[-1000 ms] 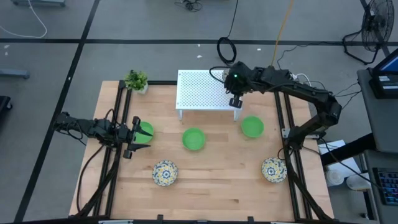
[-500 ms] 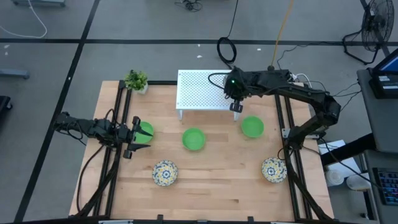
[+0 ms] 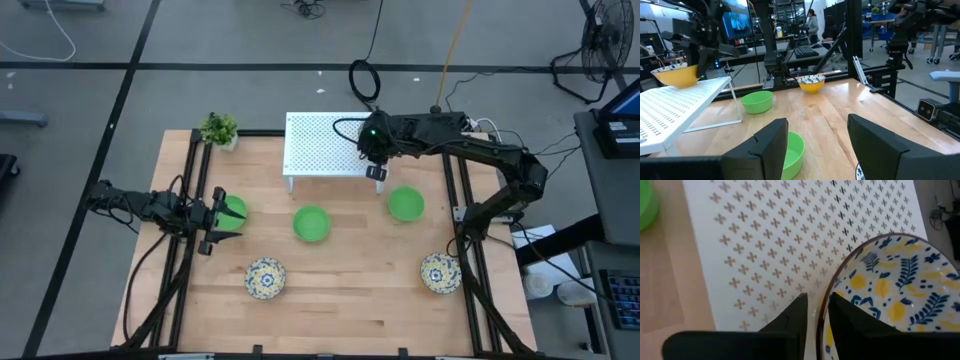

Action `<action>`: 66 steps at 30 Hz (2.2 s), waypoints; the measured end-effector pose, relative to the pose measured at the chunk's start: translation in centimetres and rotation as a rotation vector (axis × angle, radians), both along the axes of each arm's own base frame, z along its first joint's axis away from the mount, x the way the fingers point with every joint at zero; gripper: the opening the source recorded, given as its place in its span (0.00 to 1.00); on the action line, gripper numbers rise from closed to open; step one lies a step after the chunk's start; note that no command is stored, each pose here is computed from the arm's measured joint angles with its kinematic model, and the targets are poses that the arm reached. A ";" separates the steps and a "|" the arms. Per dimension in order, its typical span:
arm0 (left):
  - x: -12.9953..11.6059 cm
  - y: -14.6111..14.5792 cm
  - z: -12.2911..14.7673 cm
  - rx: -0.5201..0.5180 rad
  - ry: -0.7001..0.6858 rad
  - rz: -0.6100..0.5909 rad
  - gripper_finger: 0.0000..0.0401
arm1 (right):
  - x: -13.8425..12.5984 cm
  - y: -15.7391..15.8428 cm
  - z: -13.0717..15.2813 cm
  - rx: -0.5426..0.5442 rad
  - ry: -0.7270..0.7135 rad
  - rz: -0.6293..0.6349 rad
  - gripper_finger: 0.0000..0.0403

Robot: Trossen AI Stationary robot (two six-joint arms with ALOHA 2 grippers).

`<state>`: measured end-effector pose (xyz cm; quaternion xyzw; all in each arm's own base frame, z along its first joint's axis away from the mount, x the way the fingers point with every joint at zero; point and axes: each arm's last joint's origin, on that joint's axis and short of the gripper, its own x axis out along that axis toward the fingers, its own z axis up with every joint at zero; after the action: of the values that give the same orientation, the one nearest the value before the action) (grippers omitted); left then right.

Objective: Pick & Place Mini bowls
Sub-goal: Put the top blue and yellow patterned bowl on the shelf, then stack the right blue and yellow patterned bowl on top of the blue and yellow patterned bowl on the shelf

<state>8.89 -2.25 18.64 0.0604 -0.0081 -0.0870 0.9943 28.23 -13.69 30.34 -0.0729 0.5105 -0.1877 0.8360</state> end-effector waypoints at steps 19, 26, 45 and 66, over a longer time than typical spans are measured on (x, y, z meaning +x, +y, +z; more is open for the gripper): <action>0.0 0.0 0.0 0.000 0.000 0.000 0.53 | 0.7 0.6 0.4 -0.114 -0.006 -0.011 0.18; 0.0 0.0 0.0 0.000 0.000 0.000 0.53 | 1.0 1.2 0.4 -0.114 -0.009 0.007 0.24; 0.0 0.0 0.0 0.000 0.000 0.000 0.53 | 1.9 4.3 1.0 -0.359 0.086 0.007 0.59; 0.0 0.0 0.0 0.001 0.001 0.000 0.53 | -3.5 18.8 4.2 0.384 0.025 -0.189 0.58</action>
<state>8.90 -2.25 18.63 0.0606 -0.0073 -0.0871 0.9943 24.68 5.10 34.58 0.1336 0.5516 -0.1637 0.8069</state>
